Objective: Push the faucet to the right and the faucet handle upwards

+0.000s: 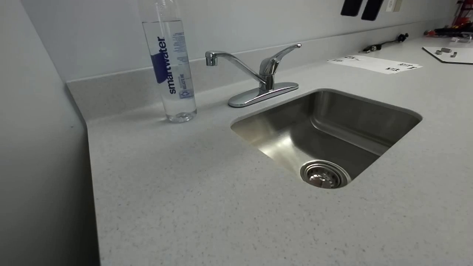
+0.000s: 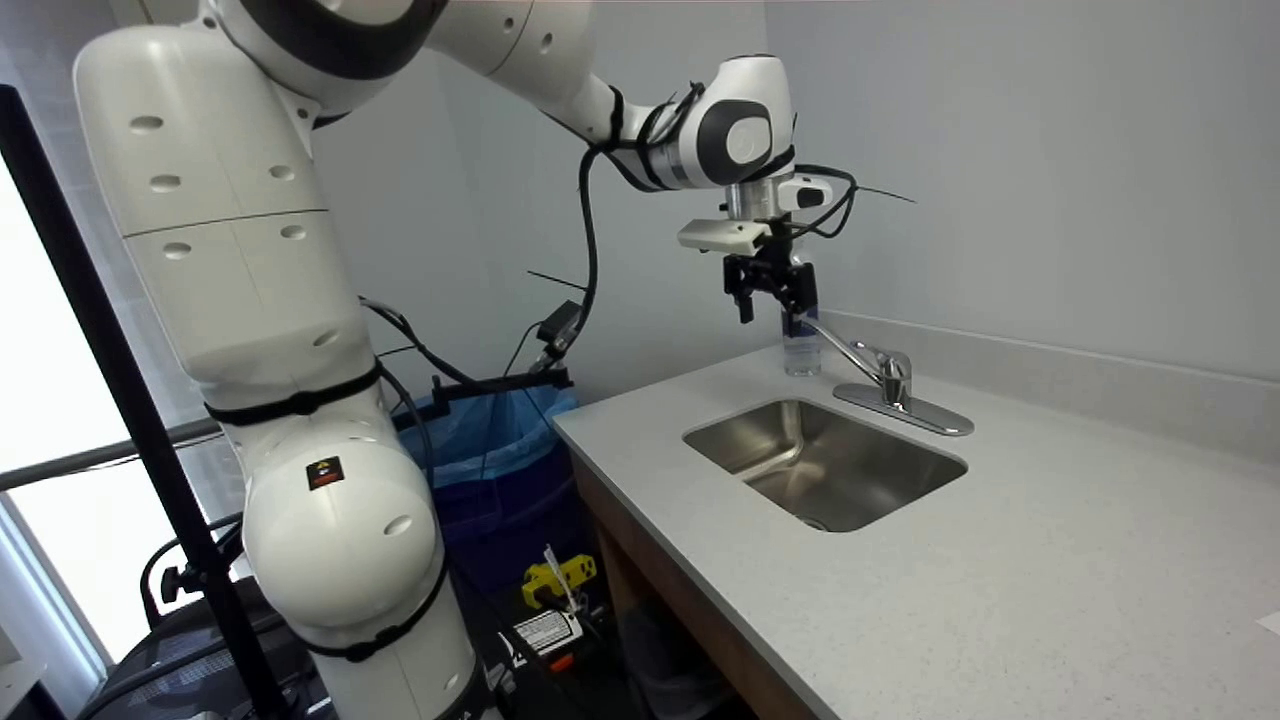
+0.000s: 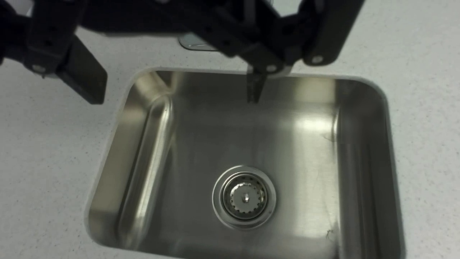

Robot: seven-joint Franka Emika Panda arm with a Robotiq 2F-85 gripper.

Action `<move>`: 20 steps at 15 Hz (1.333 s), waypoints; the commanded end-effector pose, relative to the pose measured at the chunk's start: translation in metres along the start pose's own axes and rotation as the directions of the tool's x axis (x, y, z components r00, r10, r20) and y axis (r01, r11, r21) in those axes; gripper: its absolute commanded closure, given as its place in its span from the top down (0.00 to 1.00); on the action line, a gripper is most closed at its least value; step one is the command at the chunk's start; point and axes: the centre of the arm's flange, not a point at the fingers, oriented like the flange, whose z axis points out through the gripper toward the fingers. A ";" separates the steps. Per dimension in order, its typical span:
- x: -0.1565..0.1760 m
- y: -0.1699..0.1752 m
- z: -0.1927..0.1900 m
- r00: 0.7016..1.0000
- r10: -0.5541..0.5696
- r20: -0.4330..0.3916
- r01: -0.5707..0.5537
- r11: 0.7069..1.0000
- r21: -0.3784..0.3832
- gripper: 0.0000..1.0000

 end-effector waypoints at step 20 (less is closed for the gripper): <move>0.108 -0.076 0.060 0.988 0.040 -0.150 -0.017 0.988 0.156 1.00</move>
